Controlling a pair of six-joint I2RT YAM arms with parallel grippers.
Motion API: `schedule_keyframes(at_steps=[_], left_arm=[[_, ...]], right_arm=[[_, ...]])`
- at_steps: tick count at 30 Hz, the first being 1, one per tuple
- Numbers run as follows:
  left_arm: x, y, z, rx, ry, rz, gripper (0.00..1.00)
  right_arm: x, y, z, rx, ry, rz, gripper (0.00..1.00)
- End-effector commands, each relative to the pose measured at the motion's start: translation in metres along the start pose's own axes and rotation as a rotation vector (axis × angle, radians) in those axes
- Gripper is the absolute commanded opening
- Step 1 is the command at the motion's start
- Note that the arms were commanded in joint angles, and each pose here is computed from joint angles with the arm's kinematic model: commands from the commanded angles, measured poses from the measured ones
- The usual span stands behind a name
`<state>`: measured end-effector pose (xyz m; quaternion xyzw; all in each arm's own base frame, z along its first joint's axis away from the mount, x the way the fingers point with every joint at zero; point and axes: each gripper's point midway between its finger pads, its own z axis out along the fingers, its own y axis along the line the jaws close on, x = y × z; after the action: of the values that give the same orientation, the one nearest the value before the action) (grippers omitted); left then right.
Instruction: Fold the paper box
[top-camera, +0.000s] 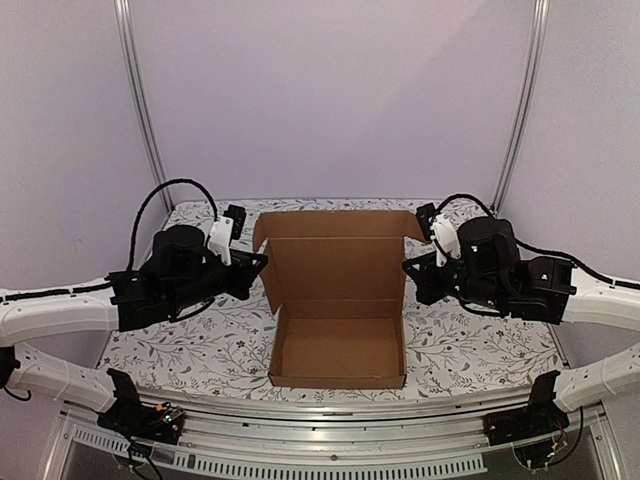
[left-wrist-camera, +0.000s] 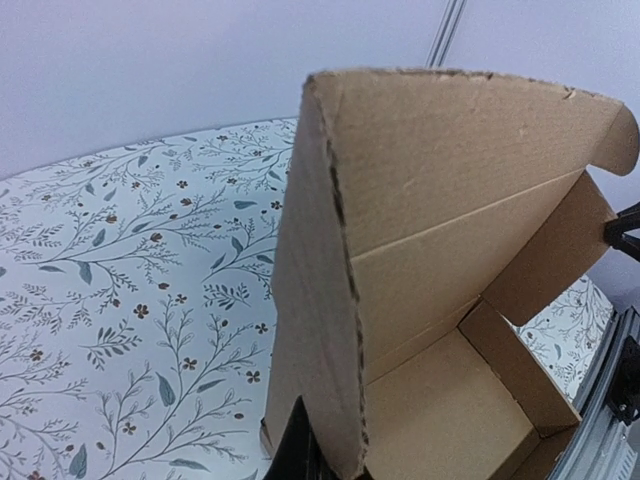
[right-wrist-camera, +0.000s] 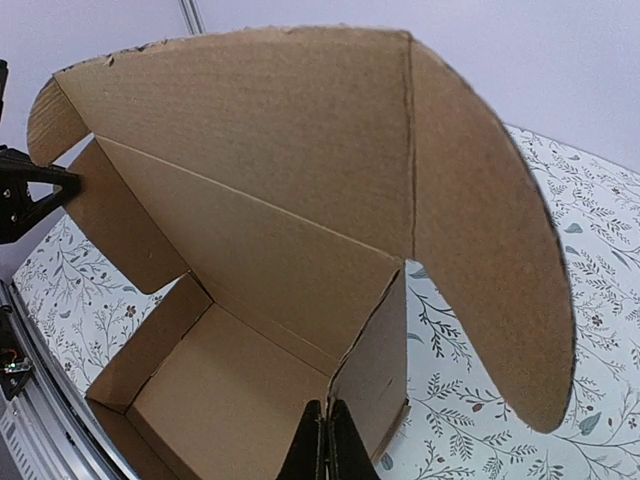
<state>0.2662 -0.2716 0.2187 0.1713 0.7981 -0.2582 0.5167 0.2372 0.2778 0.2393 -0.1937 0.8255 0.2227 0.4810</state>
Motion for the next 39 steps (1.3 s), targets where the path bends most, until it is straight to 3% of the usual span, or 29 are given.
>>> schedule_keyframes(at_steps=[1, 15, 22, 39], left_arm=[[0.027, -0.028, 0.002, 0.098, 0.112, 0.006, 0.00], [0.019, -0.035, 0.004, 0.100, 0.117, -0.064, 0.00], [0.020, -0.042, 0.009, 0.111, 0.178, -0.111, 0.00], [0.066, -0.049, 0.008, 0.084, 0.278, -0.146, 0.00]], right_arm=[[-0.017, 0.025, 0.002, -0.063, -0.038, 0.062, 0.00], [0.006, 0.026, 0.010, 0.002, 0.015, 0.011, 0.00], [0.024, 0.017, 0.008, 0.034, 0.039, -0.005, 0.00], [0.043, 0.010, 0.003, 0.058, 0.060, -0.016, 0.00]])
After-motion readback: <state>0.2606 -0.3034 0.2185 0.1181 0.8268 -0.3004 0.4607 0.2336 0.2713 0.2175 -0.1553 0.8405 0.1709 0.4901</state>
